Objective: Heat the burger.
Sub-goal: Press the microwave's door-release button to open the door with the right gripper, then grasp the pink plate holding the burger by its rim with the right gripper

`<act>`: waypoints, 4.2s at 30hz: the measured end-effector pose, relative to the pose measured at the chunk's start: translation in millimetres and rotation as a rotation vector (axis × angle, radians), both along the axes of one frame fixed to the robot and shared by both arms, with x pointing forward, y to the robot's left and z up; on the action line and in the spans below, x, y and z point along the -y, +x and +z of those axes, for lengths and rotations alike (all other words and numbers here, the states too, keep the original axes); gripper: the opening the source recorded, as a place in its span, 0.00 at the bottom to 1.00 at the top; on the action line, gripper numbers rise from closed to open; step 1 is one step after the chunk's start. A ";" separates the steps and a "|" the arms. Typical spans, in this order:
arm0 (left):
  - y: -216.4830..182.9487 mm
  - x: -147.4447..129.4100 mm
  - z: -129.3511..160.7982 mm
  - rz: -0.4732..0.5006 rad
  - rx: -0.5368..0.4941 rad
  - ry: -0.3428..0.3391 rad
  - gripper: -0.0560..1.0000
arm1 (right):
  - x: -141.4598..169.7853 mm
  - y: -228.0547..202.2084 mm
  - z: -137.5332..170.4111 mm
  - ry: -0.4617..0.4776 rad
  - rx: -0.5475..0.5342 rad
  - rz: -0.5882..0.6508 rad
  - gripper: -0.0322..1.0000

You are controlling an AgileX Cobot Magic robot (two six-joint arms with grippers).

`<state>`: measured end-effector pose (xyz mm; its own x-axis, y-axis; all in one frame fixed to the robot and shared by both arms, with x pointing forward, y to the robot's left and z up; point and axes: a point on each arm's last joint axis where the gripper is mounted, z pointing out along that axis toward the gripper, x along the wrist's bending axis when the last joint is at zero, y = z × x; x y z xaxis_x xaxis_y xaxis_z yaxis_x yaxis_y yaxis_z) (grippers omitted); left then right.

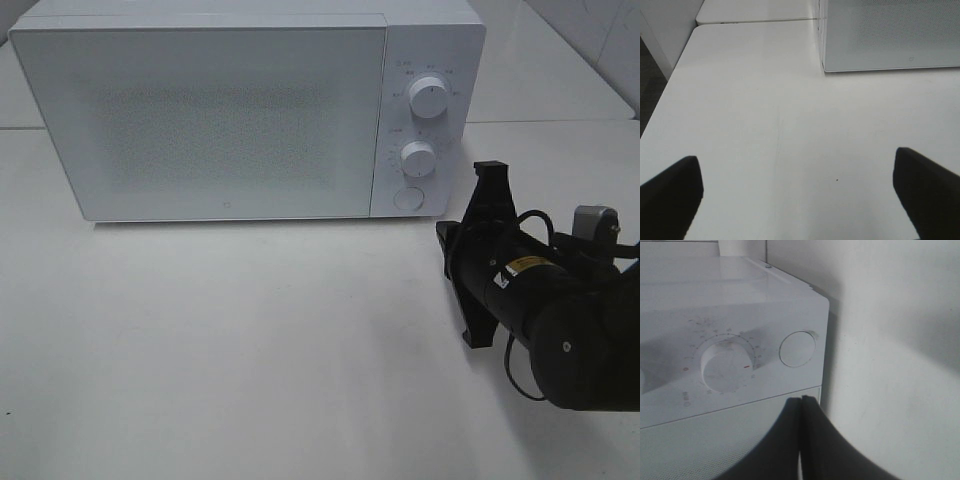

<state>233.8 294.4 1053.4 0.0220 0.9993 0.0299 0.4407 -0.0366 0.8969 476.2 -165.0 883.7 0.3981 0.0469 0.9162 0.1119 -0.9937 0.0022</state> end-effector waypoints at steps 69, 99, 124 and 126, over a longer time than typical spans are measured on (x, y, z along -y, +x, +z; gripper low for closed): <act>0.0 -0.1 -0.1 0.000 -0.001 0.001 0.97 | -18.8 107.3 -32.9 -0.044 -0.026 -0.022 0.03; 0.0 -0.2 -0.1 0.002 -0.001 0.002 0.97 | -26.4 113.5 -33.3 0.020 -0.089 -0.073 0.03; 0.0 -0.2 -0.1 0.002 -0.001 0.002 0.97 | -15.9 74.6 10.9 -0.147 -0.197 0.191 0.03; 0.0 -0.2 -0.1 0.002 -0.001 0.002 0.97 | -14.9 69.3 18.4 -0.173 -0.203 0.225 0.03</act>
<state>233.8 294.6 1053.4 0.0204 0.9993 0.0323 0.4418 -0.0380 0.8963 545.5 -150.1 902.0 0.5331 0.3021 0.7903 0.3438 -0.9308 0.1239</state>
